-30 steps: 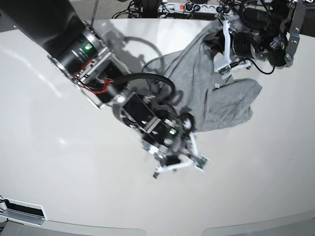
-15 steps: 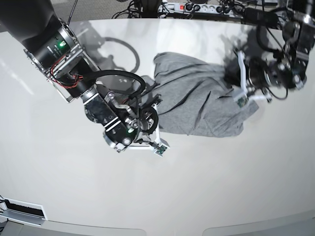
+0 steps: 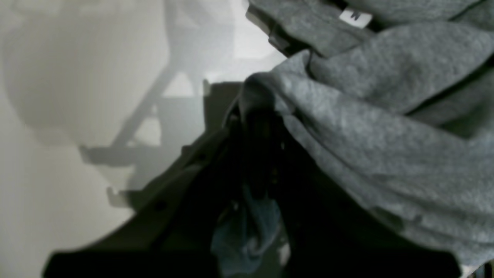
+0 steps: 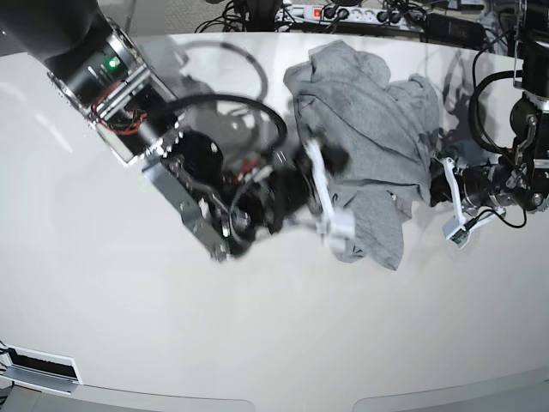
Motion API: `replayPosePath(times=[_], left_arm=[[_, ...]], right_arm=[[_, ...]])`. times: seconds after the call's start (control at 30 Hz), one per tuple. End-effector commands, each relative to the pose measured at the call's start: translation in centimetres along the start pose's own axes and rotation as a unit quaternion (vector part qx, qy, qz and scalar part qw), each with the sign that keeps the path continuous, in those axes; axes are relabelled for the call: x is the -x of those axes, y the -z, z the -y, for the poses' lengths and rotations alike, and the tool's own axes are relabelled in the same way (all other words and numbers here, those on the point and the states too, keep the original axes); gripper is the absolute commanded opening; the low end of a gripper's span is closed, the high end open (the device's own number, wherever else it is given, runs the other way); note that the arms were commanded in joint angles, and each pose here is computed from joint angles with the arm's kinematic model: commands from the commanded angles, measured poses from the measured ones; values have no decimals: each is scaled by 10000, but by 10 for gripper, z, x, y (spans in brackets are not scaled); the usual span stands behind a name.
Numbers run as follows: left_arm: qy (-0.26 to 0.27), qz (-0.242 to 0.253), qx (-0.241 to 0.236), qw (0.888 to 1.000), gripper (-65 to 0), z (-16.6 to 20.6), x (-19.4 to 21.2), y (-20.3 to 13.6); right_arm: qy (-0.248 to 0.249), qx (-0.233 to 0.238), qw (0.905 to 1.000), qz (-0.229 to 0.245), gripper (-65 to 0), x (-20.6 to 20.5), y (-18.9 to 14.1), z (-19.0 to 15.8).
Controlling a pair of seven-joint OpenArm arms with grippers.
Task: Layout the t-shirt on the table in an organized manner, then fold the t-shirt properly
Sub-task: 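Stretch the shirt between both grippers and lay it flat on the table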
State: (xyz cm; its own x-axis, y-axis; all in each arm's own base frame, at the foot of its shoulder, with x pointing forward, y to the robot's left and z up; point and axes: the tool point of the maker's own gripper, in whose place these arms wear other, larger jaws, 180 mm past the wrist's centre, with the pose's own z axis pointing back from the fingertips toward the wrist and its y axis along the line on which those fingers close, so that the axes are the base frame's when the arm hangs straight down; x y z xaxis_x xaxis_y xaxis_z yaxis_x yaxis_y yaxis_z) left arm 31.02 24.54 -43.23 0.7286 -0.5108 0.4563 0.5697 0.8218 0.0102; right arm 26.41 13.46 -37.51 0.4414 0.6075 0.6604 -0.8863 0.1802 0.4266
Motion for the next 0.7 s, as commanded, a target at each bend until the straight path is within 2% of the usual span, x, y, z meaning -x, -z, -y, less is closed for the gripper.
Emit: replayPosePath(times=[0.0, 0.1, 0.23, 0.3, 0.4, 0.53, 0.67], left_arm=[[48, 258, -105, 9996, -650, -13, -20, -15], [61, 105, -44, 9999, -650, -14, -20, -26], [66, 99, 3, 9999, -650, -16, -23, -38], [46, 125, 17, 9999, -650, -17, -23, -40], [31, 141, 38, 9999, -650, -16, -24, -40], [23, 138, 48, 9999, -650, -16, -24, -40], [11, 153, 66, 9999, -650, -15, -24, -40]], right_arm=[[-194, 131, 9993, 301, -650, -24, -6, 4], [-460, 680, 9935, 789, -638, -50, -10, 22], [-388, 1562, 9802, 1157, -367, -71, -10, 50], [-448, 1724, 9768, 1192, -305, -76, -3, 54], [-267, 2047, 9722, 1108, -303, -75, 10, 64], [72, 2851, 9546, 862, -303, -50, 12, 100], [227, 3173, 9453, 725, -305, -29, 13, 116]])
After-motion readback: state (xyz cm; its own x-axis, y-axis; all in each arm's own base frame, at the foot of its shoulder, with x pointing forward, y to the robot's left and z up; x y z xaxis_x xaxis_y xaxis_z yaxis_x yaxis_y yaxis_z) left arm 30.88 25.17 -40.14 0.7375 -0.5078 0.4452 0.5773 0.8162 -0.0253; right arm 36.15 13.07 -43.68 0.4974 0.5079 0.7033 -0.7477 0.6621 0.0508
